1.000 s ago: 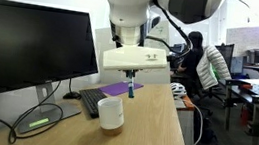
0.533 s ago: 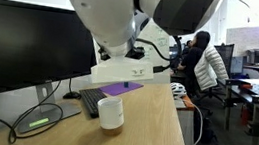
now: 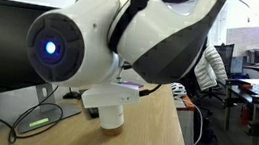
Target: Put the marker in the mug
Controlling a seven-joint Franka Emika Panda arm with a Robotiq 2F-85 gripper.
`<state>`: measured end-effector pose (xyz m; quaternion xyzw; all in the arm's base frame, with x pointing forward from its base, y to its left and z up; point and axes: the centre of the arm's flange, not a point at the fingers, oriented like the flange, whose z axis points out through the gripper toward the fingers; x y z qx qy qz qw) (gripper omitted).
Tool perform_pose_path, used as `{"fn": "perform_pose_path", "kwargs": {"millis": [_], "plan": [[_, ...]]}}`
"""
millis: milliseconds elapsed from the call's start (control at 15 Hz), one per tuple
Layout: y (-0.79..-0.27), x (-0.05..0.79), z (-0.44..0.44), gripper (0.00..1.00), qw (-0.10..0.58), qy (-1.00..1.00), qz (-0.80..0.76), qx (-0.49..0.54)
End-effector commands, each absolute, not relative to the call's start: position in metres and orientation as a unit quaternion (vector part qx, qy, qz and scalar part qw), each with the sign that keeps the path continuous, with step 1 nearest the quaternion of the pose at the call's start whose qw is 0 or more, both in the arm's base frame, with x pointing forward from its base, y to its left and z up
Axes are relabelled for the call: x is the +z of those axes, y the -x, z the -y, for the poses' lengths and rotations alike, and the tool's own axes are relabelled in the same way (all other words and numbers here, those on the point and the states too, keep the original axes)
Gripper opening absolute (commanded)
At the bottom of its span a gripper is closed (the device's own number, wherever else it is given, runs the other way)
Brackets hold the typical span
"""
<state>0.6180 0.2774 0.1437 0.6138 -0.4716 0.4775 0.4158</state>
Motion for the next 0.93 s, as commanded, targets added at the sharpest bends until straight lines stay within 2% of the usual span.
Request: {"fn": "perform_pose_path", "kwargs": {"millis": [0, 467, 533, 600, 867], "plan": [[-0.647, 0.121, -0.289, 0.05, 0.421, -0.584, 0.479, 0.503], [-0.651, 0.081, -0.306, 0.05, 0.417, -0.592, 0.465, 0.509], [-0.651, 0.078, -0.306, 0.46, 0.418, -0.588, 0.465, 0.512], [-0.650, 0.077, -0.306, 0.47, 0.420, -0.587, 0.464, 0.514], [-0.651, 0.092, -0.305, 0.76, 0.406, -0.595, 0.481, 0.499]]}}
